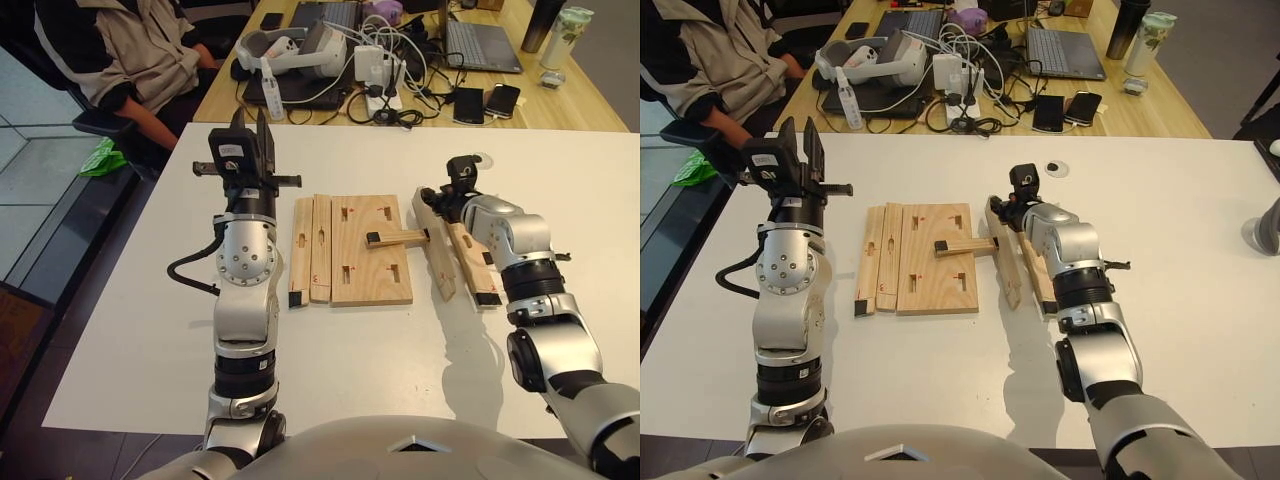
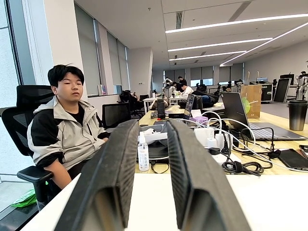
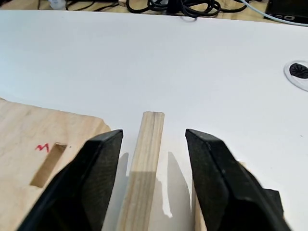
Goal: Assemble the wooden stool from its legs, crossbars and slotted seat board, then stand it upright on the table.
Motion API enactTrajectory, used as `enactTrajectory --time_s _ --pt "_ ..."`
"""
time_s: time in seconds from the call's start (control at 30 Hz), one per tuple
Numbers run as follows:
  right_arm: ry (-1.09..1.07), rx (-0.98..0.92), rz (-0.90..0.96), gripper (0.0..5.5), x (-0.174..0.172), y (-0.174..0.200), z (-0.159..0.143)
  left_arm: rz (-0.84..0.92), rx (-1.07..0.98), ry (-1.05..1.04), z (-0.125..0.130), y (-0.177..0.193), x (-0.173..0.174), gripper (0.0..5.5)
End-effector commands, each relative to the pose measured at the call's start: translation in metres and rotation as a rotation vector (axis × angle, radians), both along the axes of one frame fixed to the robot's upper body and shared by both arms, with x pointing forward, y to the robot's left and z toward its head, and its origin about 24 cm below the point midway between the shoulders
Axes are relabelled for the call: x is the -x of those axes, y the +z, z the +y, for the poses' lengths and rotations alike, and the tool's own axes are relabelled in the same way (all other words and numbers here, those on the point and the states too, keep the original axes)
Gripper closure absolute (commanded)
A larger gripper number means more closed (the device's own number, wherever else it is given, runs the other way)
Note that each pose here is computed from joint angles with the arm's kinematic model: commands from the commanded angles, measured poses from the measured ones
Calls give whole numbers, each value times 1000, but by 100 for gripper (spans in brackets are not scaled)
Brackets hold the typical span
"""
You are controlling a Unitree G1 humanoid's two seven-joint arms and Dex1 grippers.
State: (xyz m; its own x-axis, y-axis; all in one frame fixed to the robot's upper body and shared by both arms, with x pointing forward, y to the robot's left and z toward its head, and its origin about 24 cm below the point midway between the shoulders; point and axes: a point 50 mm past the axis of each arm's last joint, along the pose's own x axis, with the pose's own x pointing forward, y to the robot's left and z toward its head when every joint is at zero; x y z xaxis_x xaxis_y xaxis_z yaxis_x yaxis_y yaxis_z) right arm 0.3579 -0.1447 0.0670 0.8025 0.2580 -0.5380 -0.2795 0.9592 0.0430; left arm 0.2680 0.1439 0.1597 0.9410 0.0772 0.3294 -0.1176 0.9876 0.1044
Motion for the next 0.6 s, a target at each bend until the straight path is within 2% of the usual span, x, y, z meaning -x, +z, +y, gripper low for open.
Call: enactTrajectory --time_s 0.03,0.13,0.2,0.3,0.37,0.5,0.6 --pt "31 66 62 307 -6 0 7 1 -4 3 -2 1 0 446" --pt "56 43 79 307 -2 6 3 -3 -3 0 -3 2 -1 446" --pt "55 5 68 307 5 22 -8 -4 -3 8 -1 2 0 446" --pt "140 -40 53 307 31 57 -21 0 -2 32 3 0 3 446" --pt "239 -15 92 307 52 65 -26 1 0 41 3 -1 5 446" --pt "326 15 227 307 80 49 -32 -3 3 44 2 0 4 446" --pt "308 49 294 307 88 30 -36 -3 3 43 3 0 3 446"
